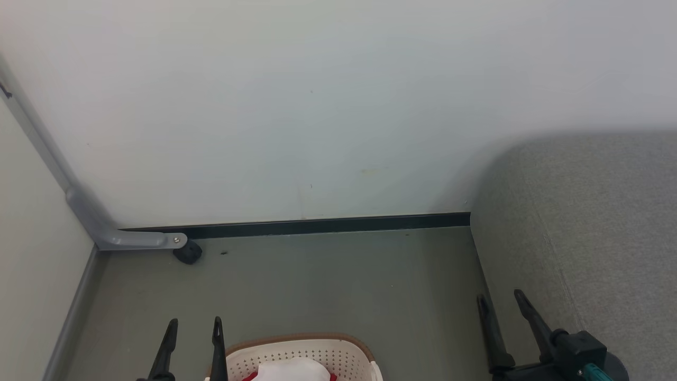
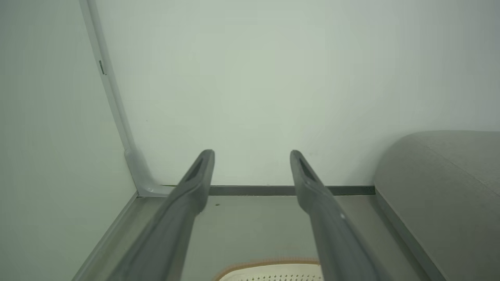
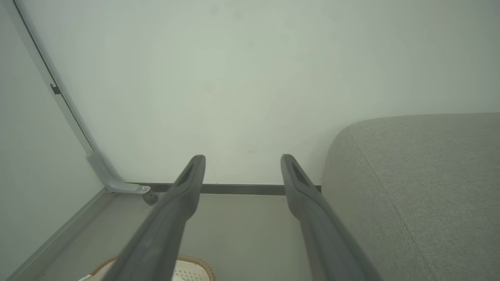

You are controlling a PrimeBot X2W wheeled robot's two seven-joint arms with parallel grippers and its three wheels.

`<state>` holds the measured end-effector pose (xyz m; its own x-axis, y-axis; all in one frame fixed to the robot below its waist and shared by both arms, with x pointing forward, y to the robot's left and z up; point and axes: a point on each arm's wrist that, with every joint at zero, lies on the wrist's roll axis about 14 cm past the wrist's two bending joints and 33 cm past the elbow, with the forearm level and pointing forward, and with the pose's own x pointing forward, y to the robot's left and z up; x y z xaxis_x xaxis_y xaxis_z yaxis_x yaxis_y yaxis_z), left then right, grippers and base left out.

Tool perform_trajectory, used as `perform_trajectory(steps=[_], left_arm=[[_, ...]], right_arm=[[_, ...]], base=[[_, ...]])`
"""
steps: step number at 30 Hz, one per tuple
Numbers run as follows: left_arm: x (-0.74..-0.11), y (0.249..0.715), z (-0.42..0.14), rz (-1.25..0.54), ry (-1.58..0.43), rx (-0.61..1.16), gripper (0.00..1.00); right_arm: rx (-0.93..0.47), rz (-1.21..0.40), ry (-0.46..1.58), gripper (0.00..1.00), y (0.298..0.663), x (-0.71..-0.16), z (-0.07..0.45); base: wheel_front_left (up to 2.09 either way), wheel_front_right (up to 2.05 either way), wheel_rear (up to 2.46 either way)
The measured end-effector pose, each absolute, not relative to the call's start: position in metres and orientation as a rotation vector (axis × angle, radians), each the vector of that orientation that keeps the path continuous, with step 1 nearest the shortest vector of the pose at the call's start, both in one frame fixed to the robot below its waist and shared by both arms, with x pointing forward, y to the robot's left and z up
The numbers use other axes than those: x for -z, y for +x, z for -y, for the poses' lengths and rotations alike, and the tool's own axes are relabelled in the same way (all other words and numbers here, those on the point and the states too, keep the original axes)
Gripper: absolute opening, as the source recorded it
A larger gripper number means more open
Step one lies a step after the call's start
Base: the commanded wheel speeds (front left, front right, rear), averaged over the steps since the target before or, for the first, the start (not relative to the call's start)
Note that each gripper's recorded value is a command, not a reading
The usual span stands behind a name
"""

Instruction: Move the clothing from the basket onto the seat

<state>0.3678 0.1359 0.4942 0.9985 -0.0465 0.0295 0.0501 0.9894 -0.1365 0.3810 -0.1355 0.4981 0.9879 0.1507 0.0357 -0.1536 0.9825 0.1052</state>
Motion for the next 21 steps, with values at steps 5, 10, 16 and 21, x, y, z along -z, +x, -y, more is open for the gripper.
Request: perform_trajectory(steps=[5, 10, 16, 21], left_arm=[[-0.48, 0.365, -0.136, -0.021, -0.163, 0.042, 1.0], [-0.471, 0.364, -0.135, -0.051, -0.172, 0.043, 1.0], [-0.465, 0.363, -0.135, -0.071, -0.171, 0.041, 1.0], [-0.463, 0.362, -0.135, -0.078, -0.169, 0.041, 1.0]], right_arm=[[-0.136, -0.01, 0.11, 1.0, 0.379, -0.486, 0.139], [-0.131, -0.032, 0.111, 1.0, 0.377, -0.479, 0.14], [-0.132, -0.041, 0.114, 1.0, 0.378, -0.477, 0.14], [-0.138, -0.039, 0.115, 1.0, 0.379, -0.478, 0.139]], base=[[0.0, 0.0, 0.0], [0.0, 0.0, 0.0], [0.0, 0.0, 0.0], [0.0, 0.0, 0.0]])
